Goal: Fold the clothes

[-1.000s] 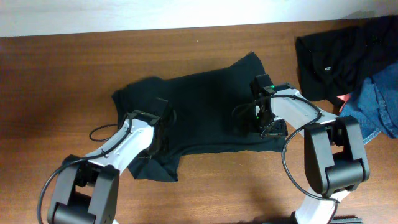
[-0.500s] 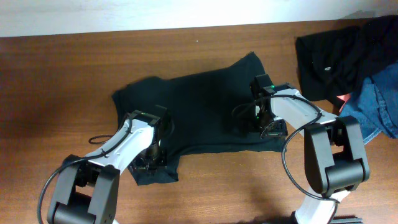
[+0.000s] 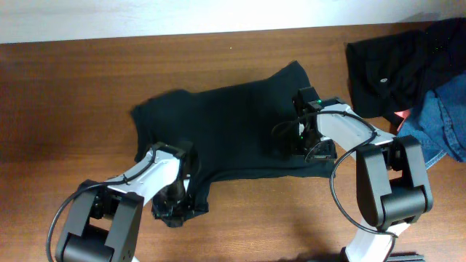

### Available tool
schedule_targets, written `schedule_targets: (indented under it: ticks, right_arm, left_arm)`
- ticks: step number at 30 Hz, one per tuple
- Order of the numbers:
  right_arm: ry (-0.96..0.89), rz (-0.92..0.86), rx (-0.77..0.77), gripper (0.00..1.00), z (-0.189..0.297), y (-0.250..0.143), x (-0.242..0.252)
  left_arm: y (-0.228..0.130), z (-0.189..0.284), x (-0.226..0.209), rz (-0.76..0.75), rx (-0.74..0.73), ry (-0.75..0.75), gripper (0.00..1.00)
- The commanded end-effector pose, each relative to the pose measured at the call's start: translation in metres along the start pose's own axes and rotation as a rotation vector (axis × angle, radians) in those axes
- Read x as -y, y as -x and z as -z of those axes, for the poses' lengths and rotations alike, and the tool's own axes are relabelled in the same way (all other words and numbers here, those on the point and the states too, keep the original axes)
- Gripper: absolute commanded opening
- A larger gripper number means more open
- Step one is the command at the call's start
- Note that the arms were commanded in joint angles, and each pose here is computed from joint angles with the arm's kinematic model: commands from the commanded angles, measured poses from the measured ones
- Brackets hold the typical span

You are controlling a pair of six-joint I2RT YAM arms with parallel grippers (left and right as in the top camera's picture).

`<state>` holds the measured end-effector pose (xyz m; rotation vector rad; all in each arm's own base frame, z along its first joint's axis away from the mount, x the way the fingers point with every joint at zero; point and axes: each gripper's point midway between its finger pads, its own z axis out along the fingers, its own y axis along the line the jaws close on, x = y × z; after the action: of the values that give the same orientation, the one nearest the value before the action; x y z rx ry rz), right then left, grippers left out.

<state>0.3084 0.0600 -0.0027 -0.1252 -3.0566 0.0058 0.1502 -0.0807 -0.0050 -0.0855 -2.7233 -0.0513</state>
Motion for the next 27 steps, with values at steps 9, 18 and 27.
schedule_targets:
  ticks: [9,18,27]
  right_arm:
    - [-0.034,-0.008,-0.023,0.99,-0.009,-0.006,0.007]
    - [-0.034,-0.008,-0.023,0.99,-0.009,-0.006,0.007]
    - [-0.034,-0.008,-0.023,0.99,-0.009,-0.006,0.007]
  left_arm:
    - [-0.042,0.003,0.037,-0.101,-0.107,-0.196,0.01]
    - [-0.063,0.04,0.048,-0.18,0.065,-0.225,0.01]
    - [-0.013,0.081,0.03,-0.133,0.484,-0.123,0.01]
